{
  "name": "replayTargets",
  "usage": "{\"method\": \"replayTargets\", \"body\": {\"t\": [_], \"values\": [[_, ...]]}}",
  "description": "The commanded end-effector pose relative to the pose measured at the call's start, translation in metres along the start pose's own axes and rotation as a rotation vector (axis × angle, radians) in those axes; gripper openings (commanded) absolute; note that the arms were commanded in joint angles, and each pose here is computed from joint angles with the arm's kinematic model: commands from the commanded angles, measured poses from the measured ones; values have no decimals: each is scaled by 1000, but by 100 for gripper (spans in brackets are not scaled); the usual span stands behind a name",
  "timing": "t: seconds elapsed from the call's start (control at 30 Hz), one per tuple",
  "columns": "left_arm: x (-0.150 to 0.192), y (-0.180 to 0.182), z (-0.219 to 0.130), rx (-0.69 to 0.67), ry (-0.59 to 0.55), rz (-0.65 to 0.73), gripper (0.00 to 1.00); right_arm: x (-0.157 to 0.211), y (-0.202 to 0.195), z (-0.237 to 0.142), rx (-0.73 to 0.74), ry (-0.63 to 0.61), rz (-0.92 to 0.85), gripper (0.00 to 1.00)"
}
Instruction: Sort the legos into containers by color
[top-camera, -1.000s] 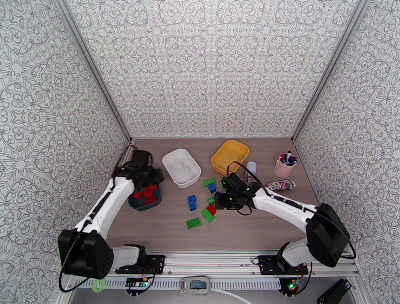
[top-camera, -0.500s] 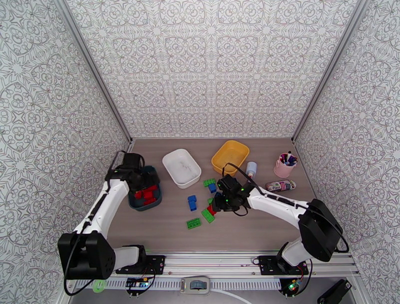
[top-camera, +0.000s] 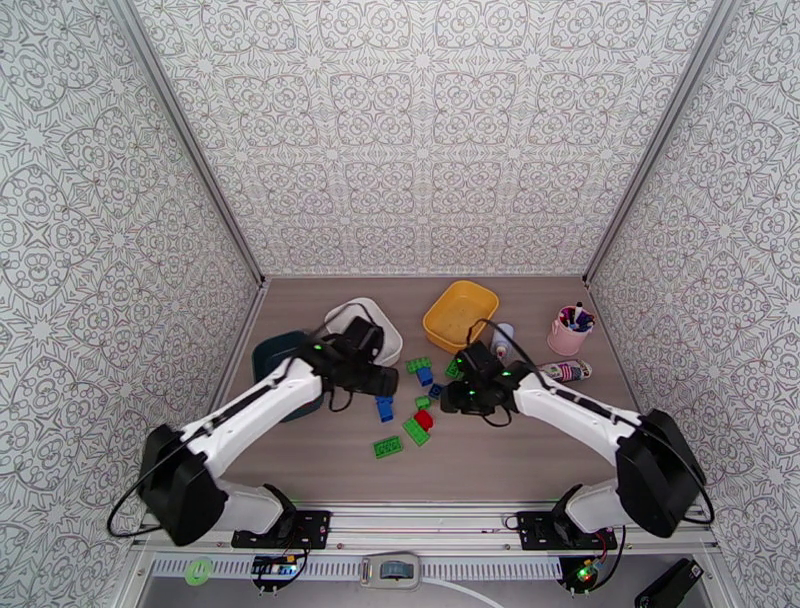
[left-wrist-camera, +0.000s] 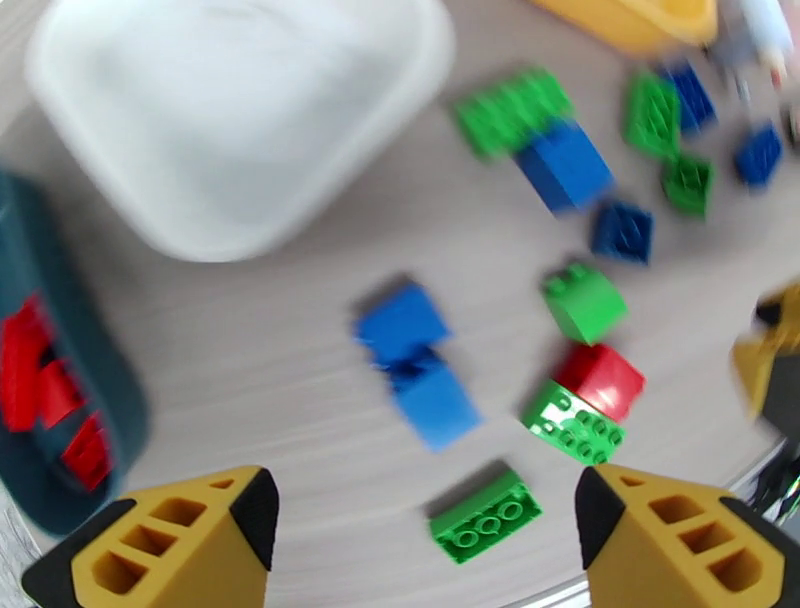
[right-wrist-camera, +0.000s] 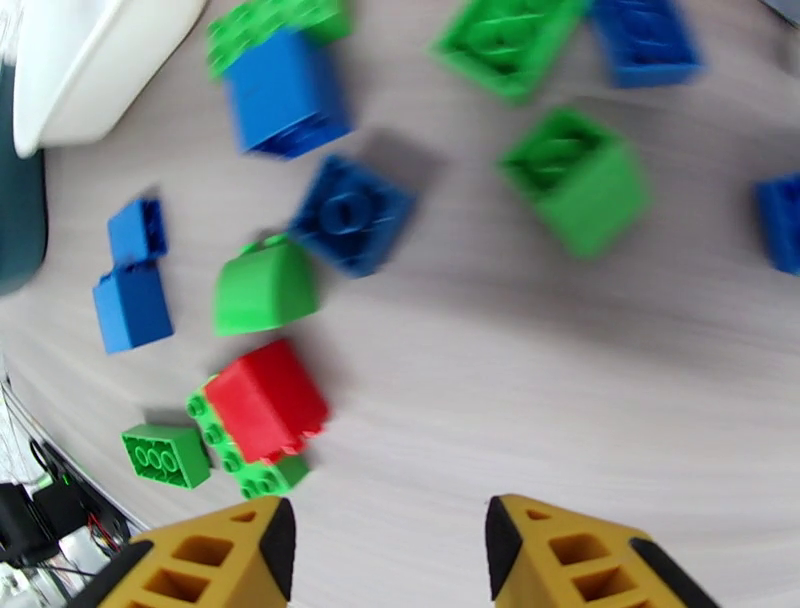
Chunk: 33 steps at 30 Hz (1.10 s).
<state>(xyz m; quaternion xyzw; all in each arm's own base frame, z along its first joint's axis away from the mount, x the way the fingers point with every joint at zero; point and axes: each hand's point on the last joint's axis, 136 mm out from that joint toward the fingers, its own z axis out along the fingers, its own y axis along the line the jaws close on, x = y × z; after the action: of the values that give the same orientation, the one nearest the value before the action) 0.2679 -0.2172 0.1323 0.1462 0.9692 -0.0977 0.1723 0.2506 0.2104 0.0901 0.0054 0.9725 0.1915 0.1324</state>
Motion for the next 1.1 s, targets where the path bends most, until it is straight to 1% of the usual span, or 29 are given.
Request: {"method": "replayTargets", "body": {"t": [0.0, 0.17, 0.3, 0.53, 0.67, 0.83, 1.07], "values": [[-4, -31, 11, 71, 13, 79, 82, 8, -11, -8, -23, 5, 29, 56], [5, -69, 33, 120, 76, 176, 81, 19, -31, -13, -10, 6, 65, 57], [13, -83, 52, 120, 130, 221, 76, 27, -38, -13, -1, 12, 76, 57], [21, -90, 78, 82, 181, 252, 73, 29, -41, -14, -6, 3, 92, 57], [27, -96, 89, 65, 215, 284, 70, 27, -40, -14, -6, 3, 91, 57], [31, -96, 99, 44, 237, 282, 64, 27, -40, -13, -7, 3, 91, 57], [32, -95, 106, 22, 241, 277, 62, 27, -40, -13, -8, 3, 94, 57]]}}
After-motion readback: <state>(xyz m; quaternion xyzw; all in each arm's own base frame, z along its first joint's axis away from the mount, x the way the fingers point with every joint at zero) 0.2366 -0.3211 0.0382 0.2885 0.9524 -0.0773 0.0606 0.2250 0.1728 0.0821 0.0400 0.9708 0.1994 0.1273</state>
